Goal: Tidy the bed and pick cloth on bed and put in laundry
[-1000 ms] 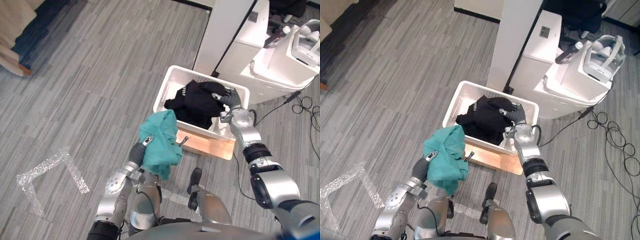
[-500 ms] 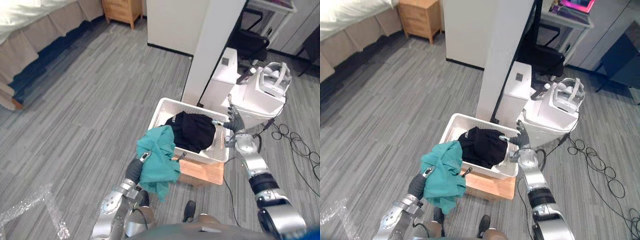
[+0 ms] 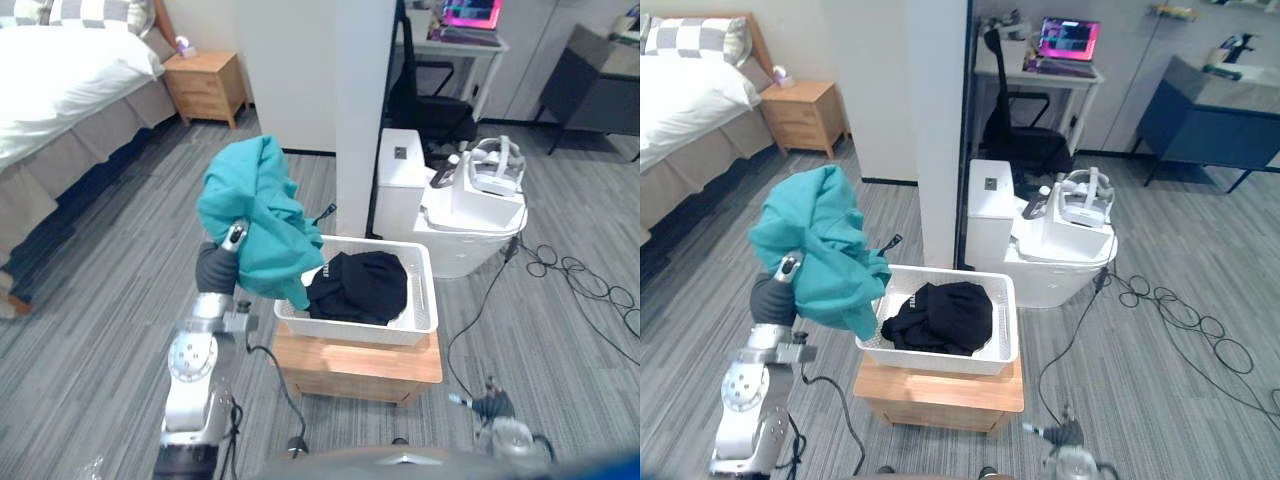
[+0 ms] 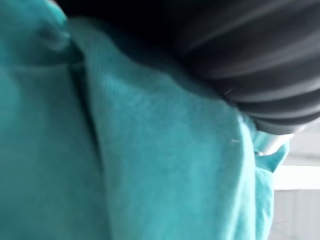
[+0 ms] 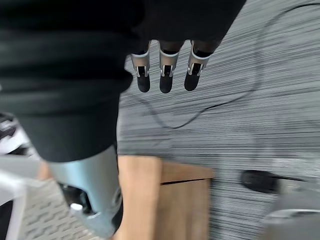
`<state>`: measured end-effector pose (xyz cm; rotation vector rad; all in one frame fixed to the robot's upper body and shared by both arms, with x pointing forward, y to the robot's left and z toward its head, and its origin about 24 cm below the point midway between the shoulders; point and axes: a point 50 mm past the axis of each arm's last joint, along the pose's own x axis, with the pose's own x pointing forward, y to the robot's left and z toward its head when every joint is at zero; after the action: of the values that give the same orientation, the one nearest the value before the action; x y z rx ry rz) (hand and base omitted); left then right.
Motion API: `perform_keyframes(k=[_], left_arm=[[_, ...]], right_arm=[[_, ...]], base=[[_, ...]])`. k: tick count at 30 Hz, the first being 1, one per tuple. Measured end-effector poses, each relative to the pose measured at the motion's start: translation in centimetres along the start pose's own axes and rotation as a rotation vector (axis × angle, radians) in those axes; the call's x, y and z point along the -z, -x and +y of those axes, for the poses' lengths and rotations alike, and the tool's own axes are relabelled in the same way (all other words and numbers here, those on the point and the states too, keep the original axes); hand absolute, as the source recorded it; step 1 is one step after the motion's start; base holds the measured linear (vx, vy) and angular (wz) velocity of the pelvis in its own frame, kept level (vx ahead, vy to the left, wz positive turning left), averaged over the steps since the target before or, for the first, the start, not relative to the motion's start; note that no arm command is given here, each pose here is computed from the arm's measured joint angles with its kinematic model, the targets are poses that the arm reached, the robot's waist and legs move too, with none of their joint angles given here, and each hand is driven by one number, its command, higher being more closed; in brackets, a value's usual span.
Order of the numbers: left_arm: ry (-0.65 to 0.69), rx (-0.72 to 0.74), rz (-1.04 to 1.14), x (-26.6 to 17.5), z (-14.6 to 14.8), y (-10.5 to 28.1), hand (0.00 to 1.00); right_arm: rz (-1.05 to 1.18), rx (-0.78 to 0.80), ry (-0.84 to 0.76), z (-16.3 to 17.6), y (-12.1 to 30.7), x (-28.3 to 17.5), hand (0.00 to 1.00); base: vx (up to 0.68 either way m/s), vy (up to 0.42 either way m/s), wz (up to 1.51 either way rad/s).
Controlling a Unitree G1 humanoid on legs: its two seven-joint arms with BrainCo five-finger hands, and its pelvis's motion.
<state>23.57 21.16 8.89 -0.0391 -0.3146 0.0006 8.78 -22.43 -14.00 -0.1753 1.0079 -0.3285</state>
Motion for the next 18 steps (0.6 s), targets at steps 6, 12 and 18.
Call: perform_keyframes(k=[6, 12, 18], left_arm=[[-0.233, -0.072, 0.128, 1.6, 3.1, -1.3, 1.00], [-0.429, -0.168, 0.045, -1.2, 6.2, -7.1, 1.00], [-0.555, -0.202, -0.019, -3.4, 5.8, -11.4, 1.00]], right_arm=[[0.122, -0.001, -0.042, -1.4, 1.9, 5.3, 0.00], [0.017, -0.024, -0.157, -1.5, 1.3, 3.5, 0.00], [-0.082, -0.035, -0.259, -1.7, 0.0, 0.5, 0.00]], base=[[0.01, 0.028, -0.23], [0.01, -0.001, -0.27], [0.03, 0.002, -0.23]])
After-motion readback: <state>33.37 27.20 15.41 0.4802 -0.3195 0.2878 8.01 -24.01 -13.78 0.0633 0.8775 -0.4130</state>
